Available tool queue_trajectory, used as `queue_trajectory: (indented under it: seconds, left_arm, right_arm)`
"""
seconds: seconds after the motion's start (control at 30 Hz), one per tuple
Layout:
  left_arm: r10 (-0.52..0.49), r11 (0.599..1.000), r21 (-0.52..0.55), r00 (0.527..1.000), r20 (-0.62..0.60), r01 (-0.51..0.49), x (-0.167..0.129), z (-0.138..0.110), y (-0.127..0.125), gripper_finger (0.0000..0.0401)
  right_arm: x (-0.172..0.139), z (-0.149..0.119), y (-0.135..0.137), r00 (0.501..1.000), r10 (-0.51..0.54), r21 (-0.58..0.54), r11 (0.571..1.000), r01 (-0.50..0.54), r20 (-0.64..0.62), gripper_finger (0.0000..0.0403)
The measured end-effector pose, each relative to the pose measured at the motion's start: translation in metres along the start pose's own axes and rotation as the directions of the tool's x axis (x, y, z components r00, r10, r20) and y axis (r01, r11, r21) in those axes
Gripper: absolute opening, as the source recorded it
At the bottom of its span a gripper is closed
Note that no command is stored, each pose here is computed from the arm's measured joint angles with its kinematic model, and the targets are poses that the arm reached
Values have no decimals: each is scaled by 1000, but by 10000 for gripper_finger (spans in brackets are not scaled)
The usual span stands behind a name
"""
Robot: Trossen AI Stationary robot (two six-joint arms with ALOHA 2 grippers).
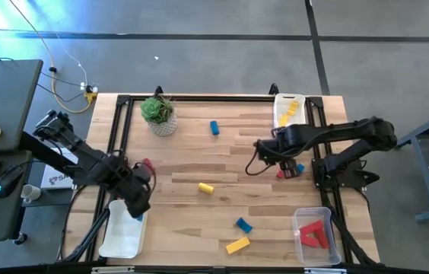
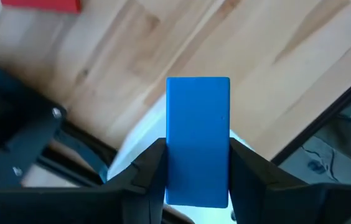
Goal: Sort & place blocks by color
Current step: Put the blue block into the bottom white bin
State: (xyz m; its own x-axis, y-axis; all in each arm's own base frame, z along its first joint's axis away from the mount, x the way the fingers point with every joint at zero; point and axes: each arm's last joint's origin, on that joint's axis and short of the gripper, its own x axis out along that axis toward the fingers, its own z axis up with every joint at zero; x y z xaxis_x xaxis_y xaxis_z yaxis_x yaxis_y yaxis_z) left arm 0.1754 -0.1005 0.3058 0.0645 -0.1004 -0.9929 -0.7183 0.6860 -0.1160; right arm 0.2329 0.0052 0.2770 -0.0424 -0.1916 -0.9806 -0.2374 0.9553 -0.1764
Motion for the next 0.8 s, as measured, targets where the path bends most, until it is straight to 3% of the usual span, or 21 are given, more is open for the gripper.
queue_trajectory:
  seconds: [0.3, 0.67, 0.8]
  left_arm:
    - [4, 993, -115, 999, -48, -9, 1, -31, -5, 110]
    - [-33, 976, -219, 996, -83, 14, 2, -65, -10, 110]
    - [-52, 969, -244, 994, -94, 27, 3, -76, -12, 110]
  right_arm:
    - [40, -9, 10, 994, 38, -179, 982, -56, -103, 213]
    - [71, -6, 19, 990, 136, -311, 941, -136, -23, 213]
    - [81, -7, 21, 992, 128, -319, 939, -126, -16, 213]
